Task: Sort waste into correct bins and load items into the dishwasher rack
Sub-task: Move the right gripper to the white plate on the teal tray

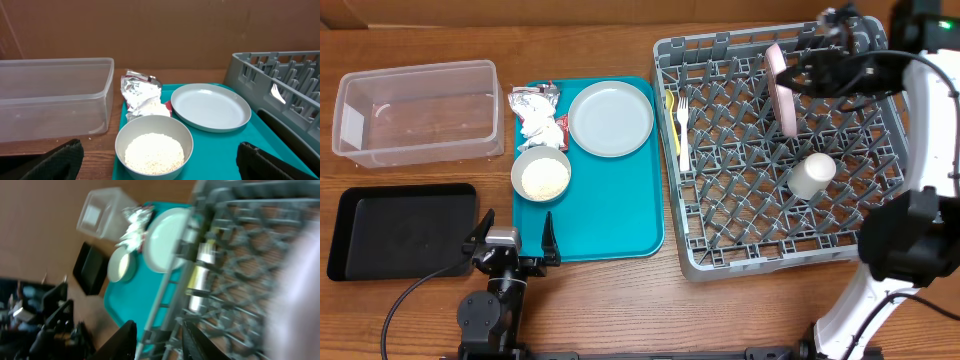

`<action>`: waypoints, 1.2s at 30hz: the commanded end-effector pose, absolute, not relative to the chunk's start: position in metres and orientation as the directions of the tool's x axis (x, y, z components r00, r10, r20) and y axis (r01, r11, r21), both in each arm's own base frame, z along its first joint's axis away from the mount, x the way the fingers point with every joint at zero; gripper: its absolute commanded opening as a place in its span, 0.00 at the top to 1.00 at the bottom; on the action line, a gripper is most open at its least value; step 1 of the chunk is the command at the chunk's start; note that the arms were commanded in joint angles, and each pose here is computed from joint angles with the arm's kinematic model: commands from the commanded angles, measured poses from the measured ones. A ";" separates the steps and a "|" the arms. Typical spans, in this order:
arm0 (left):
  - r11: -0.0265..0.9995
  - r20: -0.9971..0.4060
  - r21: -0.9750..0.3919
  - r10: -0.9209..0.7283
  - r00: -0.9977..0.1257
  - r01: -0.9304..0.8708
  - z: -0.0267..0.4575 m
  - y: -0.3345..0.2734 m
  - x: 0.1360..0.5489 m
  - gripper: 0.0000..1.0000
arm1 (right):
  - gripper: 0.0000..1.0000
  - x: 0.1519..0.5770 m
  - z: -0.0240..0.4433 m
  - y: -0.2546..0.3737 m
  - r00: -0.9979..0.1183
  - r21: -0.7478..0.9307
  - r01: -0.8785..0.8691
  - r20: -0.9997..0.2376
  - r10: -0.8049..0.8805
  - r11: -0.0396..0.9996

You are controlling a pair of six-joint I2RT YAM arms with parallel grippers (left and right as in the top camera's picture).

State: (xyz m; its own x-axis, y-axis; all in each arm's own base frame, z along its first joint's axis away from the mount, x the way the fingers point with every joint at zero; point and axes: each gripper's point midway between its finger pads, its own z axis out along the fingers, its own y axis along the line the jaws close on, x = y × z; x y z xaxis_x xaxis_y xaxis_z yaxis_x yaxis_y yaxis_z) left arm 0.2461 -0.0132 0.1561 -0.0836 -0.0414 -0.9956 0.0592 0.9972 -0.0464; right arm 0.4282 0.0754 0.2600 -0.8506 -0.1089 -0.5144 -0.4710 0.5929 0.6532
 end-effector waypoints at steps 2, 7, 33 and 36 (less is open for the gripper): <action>0.997 -0.996 -0.028 -0.023 -0.083 0.066 0.155 -0.014 0.246 0.00 | 0.67 0.391 0.311 0.161 -0.739 0.539 -0.649 -0.613 -0.278 0.537; 0.997 -0.996 -0.028 -0.023 -0.083 0.066 0.155 -0.014 0.246 0.00 | 0.62 0.391 0.275 0.233 -0.688 0.351 -0.700 -0.567 -0.453 0.622; 0.997 -0.996 -0.028 -0.023 -0.083 0.066 0.155 -0.014 0.246 0.00 | 0.56 0.417 0.061 0.332 -0.236 -0.037 -0.964 -0.321 -0.917 0.261; 0.997 -0.996 -0.028 -0.023 -0.083 0.066 0.155 -0.014 0.246 0.00 | 0.55 0.415 0.054 0.332 -0.225 -0.033 -0.968 -0.316 -0.922 0.247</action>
State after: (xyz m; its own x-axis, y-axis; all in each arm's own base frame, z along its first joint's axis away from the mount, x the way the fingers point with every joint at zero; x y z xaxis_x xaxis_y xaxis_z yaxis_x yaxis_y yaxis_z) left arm 0.2461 -0.0132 0.1560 -0.0840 -0.0414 -0.9956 0.0592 0.9972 -0.0464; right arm 0.4157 0.3316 0.0610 -0.3005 -0.8975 -0.3228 -0.9466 0.3220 -0.0141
